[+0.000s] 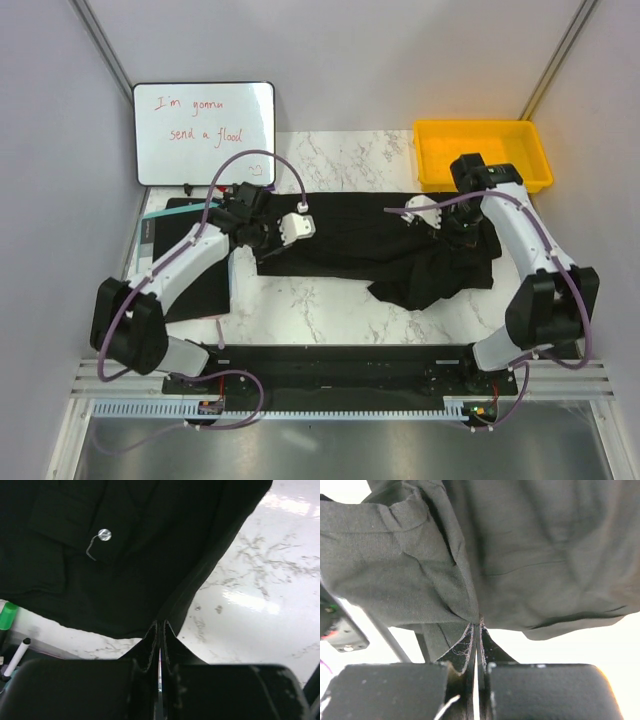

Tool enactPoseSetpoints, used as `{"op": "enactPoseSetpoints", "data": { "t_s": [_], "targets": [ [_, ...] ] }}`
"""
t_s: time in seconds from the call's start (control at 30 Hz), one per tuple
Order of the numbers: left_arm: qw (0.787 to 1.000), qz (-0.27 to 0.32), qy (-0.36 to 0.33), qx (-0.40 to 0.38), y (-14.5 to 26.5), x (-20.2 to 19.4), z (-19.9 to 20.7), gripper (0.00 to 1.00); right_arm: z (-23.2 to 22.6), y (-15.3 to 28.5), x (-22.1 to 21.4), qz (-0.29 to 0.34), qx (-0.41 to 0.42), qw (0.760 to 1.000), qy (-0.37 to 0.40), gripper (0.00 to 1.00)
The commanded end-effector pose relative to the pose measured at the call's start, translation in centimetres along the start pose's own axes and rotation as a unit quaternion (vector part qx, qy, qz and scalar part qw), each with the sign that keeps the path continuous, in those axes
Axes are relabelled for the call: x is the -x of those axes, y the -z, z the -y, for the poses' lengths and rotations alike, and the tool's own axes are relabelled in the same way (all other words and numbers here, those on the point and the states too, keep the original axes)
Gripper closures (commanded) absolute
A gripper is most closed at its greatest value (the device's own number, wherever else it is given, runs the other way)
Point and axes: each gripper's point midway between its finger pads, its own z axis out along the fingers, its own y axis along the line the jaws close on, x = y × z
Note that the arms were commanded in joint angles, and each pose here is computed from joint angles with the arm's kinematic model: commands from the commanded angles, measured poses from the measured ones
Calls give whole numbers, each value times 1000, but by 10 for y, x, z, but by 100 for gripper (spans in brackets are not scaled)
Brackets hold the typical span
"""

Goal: Fold and stack the long sleeve shirts
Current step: Fold the shirt

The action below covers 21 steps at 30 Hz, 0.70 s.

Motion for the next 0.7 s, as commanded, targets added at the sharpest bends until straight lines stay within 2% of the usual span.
{"op": "enactPoseSetpoints", "data": {
  "t_s": [0.0, 0.17, 0.27, 0.4, 0.6, 0.63, 0.67],
  "targets": [
    [999, 12, -25, 19, -14, 11, -42, 98, 51, -4, 8, -13, -23, 999, 34, 100],
    [999, 8, -13, 46, -31, 9, -86, 98, 96, -23, 19, -16, -29, 999, 41, 100],
    [999, 1, -3, 46, -47, 5, -101, 98, 105, -39, 17, -25, -22, 999, 42, 100],
    [999, -19, 18, 48, -69, -10, -115, 98, 122, -53, 17, -24, -42, 998, 34, 100],
    [998, -24, 29, 49, -72, -17, -117, 98, 145, -49, 26, 4, -95, 995, 13, 99],
    [998, -27, 31, 51, -71, -18, -116, 98, 146, -45, 28, 11, -104, 994, 11, 90],
    [998, -30, 35, 51, -72, -20, -115, 98, 145, -45, 28, 13, -106, 994, 5, 75]
  ]
}}
